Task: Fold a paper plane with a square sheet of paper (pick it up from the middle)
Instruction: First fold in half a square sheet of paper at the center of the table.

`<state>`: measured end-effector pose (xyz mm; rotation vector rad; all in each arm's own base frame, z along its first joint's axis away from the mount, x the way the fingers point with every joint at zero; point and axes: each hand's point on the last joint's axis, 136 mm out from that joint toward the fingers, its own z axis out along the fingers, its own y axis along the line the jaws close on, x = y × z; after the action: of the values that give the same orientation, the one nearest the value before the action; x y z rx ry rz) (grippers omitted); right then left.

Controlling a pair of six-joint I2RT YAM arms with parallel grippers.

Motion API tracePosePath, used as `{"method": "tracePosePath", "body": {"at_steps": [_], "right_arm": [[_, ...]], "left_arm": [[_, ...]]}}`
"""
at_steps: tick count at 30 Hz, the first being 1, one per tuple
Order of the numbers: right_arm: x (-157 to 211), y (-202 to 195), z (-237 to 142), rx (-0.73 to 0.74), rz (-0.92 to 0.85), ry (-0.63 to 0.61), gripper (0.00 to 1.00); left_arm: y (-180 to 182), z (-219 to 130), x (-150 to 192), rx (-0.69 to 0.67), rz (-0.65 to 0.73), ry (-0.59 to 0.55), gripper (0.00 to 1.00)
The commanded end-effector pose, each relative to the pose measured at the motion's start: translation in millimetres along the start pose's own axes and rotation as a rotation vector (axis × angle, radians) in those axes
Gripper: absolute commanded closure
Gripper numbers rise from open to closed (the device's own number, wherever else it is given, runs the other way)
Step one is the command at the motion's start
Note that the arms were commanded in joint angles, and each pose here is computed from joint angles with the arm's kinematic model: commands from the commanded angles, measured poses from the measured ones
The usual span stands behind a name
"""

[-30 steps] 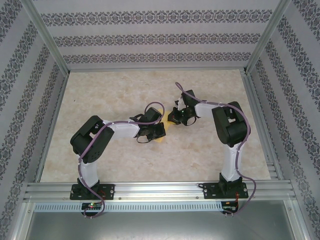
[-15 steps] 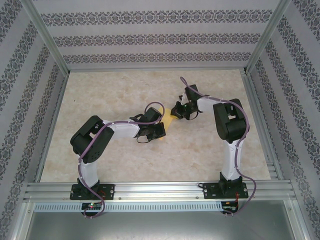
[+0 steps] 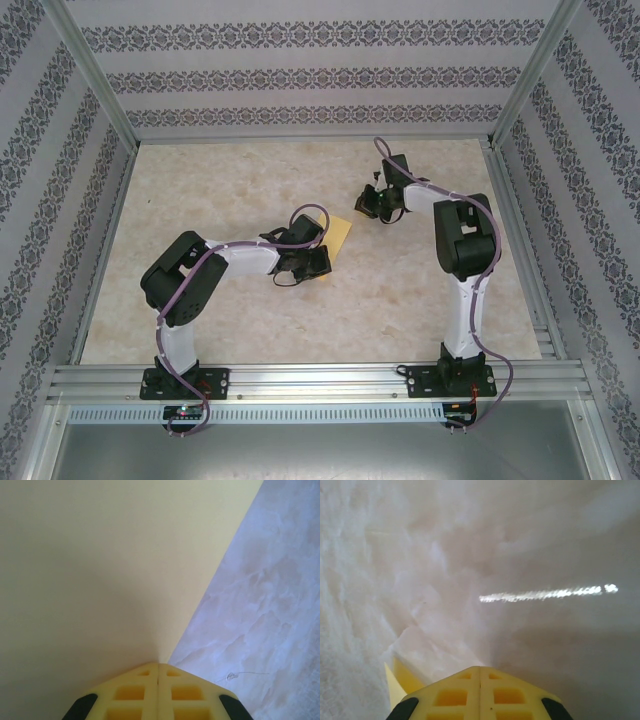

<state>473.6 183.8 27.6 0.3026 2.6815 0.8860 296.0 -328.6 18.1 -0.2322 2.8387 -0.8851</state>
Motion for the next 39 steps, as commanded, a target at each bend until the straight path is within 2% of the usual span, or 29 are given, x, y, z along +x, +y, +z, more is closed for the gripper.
{"method": "tracePosePath", "body": {"at_steps": [1,7,12,20,25,31,35,39], "right_arm": [[4.9,36.7,-26.0,-0.094,-0.090,-0.028,1.00],[64.4,42.8,-14.1,-0.110,-0.112,0.080,1.00],[85.8,37.7,0.6,-0.102,-0.102,0.134,1.00],[64.2,9.2,15.7,0.002,-0.046,0.121,1.00],[41.4,-5.7,12.5,0.029,-0.007,0.068,1.00],[16.0,-20.2,10.5,0.024,0.031,0.024,1.00],[5.5,-18.7,7.0,0.012,0.034,0.010,1.00],[3.4,8.4,-11.2,-0.066,-0.014,-0.019,1.00]], "left_arm": [[38.3,12.0,33.8,-0.142,-0.032,0.120,1.00],[33.7,12.1,31.4,-0.134,-0.020,0.116,1.00],[32.5,10.6,30.3,-0.135,-0.015,0.114,1.00],[44.0,10.6,41.1,-0.196,-0.041,0.165,1.00],[56.3,8.7,47.0,-0.247,-0.057,0.179,1.00],[59.0,8.4,51.8,-0.235,-0.067,0.183,1.00],[57.7,8.7,52.1,-0.228,-0.064,0.182,1.00],[51.3,9.6,49.7,-0.210,-0.049,0.179,1.00]]}}
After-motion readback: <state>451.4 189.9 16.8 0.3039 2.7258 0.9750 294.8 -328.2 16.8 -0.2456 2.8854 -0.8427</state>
